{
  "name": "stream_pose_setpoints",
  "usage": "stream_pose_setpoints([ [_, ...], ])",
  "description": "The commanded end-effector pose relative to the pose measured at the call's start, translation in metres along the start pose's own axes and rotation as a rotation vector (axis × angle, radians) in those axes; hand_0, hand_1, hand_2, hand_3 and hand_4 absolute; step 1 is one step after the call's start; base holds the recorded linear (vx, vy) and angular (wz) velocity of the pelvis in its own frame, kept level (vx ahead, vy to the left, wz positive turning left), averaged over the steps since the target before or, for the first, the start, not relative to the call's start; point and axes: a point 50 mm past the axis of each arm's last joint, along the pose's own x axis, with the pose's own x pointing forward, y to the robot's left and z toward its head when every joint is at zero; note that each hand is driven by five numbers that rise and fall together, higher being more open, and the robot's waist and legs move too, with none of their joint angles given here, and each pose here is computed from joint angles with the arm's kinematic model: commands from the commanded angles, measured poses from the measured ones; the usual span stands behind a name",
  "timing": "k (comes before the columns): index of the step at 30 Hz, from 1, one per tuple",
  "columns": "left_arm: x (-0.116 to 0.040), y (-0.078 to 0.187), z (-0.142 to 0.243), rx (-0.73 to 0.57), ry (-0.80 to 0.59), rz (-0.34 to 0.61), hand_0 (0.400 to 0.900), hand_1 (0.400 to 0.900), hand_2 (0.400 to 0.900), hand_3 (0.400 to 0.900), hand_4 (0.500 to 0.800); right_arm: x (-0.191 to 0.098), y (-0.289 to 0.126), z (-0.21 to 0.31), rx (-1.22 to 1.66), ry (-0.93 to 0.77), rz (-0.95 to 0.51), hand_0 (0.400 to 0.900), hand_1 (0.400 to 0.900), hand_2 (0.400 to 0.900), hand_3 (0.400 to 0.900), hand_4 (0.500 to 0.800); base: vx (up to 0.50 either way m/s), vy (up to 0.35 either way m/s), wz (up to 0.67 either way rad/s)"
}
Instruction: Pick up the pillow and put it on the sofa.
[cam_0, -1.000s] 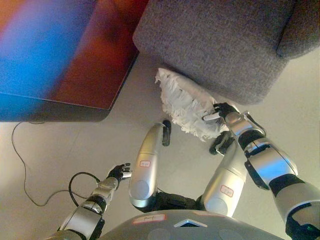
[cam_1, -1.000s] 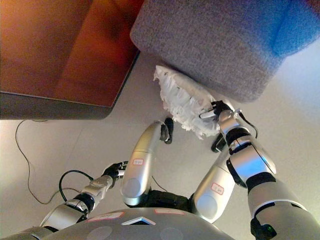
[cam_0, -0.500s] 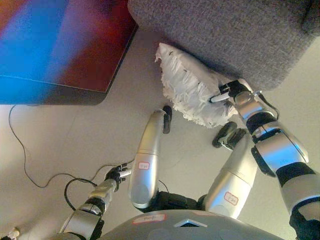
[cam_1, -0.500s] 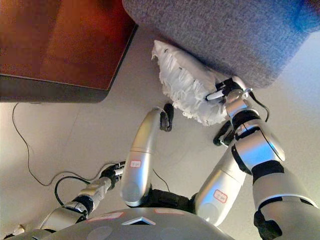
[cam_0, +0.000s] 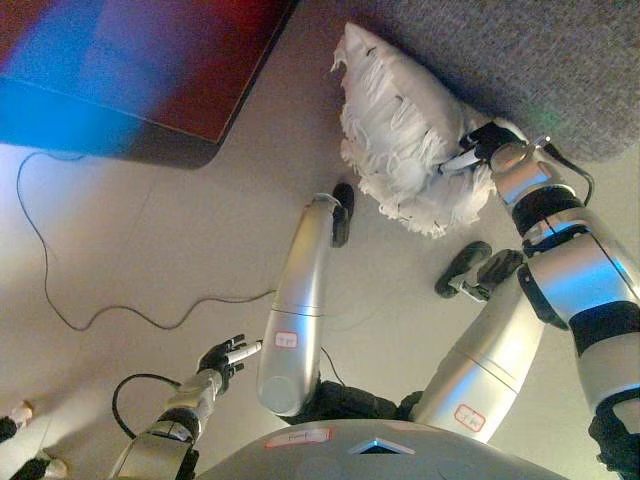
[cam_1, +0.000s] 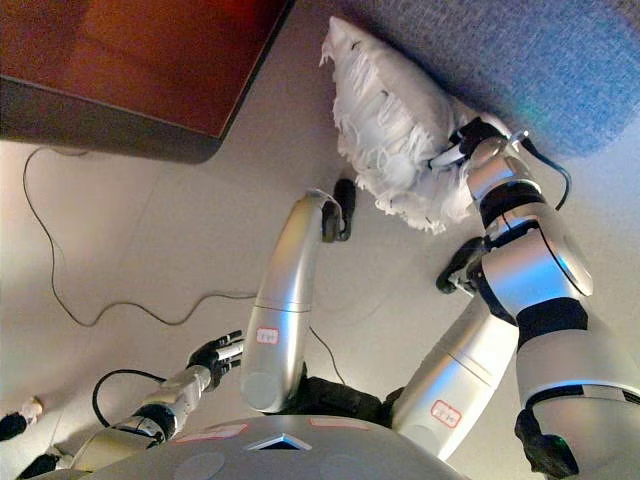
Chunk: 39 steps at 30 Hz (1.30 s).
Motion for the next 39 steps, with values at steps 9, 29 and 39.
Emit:
stream_pose_setpoints([
  [9,-0.016,0.041,-0.040,0.016,0.076,0.140,0.900,0.900,0.900,0.900,0.800,-0.001,-0.006,0.009,0.040,-0.113,-0.060,0.400,0.400,0.400,0.400,0.500,0.021,-0.044,-0.05],
  [29,-0.008,0.039,-0.013,0.143,0.068,0.189,0.900,0.900,0.900,0.900,0.800,-0.001,0.039,-0.020,0.179,-0.222,0.115,0.400,0.400,0.400,0.400,0.500,0.079,-0.061,-0.07],
  [39,-0.011,0.050,-0.016,0.171,0.123,0.250,0.900,0.900,0.900,0.900,0.800,-0.011,0.065,-0.024,0.181,-0.312,0.300,0.400,0.400,0.400,0.400,0.500,0.121,-0.091,-0.05],
])
